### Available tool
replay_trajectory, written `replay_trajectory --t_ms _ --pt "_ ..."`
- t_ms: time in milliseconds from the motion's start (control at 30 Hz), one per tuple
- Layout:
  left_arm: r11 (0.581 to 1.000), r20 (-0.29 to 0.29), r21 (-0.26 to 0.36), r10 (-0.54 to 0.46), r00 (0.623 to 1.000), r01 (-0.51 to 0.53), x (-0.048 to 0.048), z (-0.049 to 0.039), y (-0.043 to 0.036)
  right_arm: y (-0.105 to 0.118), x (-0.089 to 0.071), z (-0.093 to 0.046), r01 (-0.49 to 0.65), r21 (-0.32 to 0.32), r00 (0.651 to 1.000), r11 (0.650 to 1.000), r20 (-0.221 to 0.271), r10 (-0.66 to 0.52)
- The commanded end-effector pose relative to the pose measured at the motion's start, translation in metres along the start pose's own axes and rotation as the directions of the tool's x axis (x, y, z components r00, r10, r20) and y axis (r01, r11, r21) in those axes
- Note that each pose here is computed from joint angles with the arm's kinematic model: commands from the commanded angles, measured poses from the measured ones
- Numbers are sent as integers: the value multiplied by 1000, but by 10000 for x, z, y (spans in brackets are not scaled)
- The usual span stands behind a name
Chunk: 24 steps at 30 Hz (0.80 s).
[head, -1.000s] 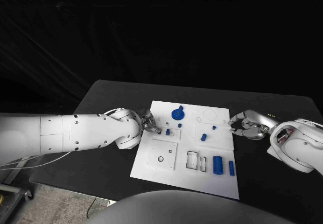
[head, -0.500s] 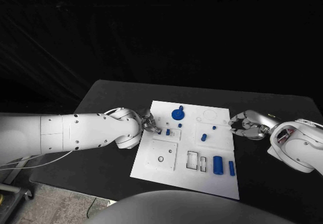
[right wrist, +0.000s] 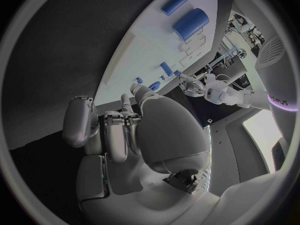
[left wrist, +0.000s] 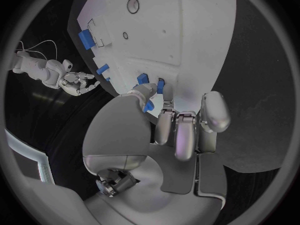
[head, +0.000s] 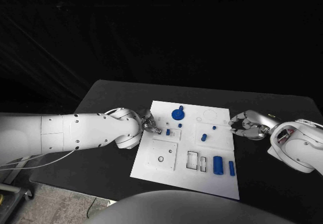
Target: Assemble the parts on the task board
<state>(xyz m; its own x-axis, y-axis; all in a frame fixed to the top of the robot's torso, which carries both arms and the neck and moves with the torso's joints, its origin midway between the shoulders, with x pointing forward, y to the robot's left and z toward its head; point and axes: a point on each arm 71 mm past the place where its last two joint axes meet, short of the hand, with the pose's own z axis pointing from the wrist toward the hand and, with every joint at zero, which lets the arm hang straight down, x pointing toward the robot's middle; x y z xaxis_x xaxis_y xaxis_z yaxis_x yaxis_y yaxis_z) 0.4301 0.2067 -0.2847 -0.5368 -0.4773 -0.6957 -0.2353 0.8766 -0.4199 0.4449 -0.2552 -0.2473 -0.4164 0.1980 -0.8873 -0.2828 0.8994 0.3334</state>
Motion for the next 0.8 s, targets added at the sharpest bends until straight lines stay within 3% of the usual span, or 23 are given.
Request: replay_trajectory --t_ms 33,800 --pt "1000 -46 24 -2 999 3 52 -3 -23 5 4 -1 3 -6 1000 1000 1 -3" --pt "1000 -84 9 8 996 -7 75 -18 0 -2 13 -6 -2 -3 1000 1000 1 2"
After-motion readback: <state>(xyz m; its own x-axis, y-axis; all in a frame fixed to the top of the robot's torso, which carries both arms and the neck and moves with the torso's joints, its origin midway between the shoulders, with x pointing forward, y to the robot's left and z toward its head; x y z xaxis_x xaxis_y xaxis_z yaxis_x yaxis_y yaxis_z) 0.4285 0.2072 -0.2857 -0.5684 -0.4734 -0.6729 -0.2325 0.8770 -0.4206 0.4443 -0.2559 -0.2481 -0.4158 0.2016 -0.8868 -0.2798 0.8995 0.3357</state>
